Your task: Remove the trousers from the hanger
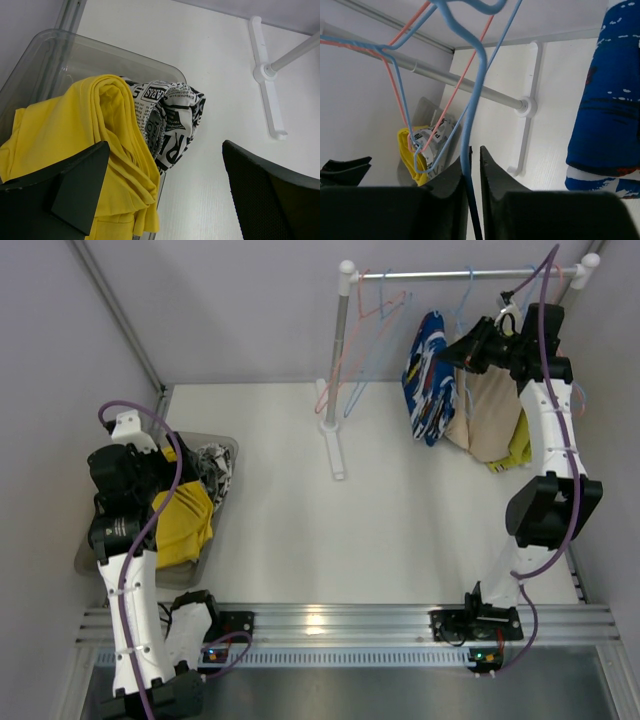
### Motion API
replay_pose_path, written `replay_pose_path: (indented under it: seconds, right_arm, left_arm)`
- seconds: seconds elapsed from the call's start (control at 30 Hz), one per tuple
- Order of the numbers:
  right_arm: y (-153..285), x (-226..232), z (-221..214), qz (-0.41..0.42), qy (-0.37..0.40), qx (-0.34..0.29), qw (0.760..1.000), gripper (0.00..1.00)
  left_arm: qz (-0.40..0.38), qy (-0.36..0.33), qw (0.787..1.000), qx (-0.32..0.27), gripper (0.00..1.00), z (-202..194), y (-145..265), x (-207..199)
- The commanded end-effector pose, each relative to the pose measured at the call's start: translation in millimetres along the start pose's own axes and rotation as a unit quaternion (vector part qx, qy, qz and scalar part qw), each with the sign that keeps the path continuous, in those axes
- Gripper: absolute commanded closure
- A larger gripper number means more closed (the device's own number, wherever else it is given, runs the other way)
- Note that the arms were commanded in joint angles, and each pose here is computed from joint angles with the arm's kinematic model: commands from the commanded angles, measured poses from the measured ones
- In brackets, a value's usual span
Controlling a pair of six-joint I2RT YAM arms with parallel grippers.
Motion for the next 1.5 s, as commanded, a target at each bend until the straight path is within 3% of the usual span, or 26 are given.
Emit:
replay_pose_path:
  seconds: [0.0,0.07,0.53,0.73,1.2,1.47]
  right_arm:
    - [5,31,8,0.05,0.035,-0.009,0.998,0.95]
    - [7,34,9,0.055,0.036,-0.009,0.998,1.0]
    - [37,103,24,0.167,0.058,-0.057,0.983,1.0]
    - [58,142,25,0.214,0.07,-0.075,0.971,1.0]
    - [96,185,3,0.255,0.112,-0.087,0.956,1.0]
    - [126,194,-30,0.258,0.121,-0.104,0.953,1.0]
  left_arm:
    - [0.003,0.003,1.0,-0.018,0.01,7,-1,1]
    - [0.002,0.003,1.0,-0.018,0.01,7,-1,1]
    - [-0.03,-0.022,0.998,-0.057,0.01,22,2,-7]
    - [-0.033,-0.039,0.992,-0.112,0.01,42,12,-10]
    - [-0.045,-0.067,0.978,-0.191,0.01,76,22,-14]
    - [-0.09,-0.104,0.962,-0.235,0.01,107,20,-24]
Point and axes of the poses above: each gripper's point midway between its finger pads, its own y axis back along the fingers, its own x axis along the line the jaws close on, z = x × y, the point moved 3 cm from there along y, back along the fingers, and after that the axes turned 15 degrees about -y, right-handed, at the moved point
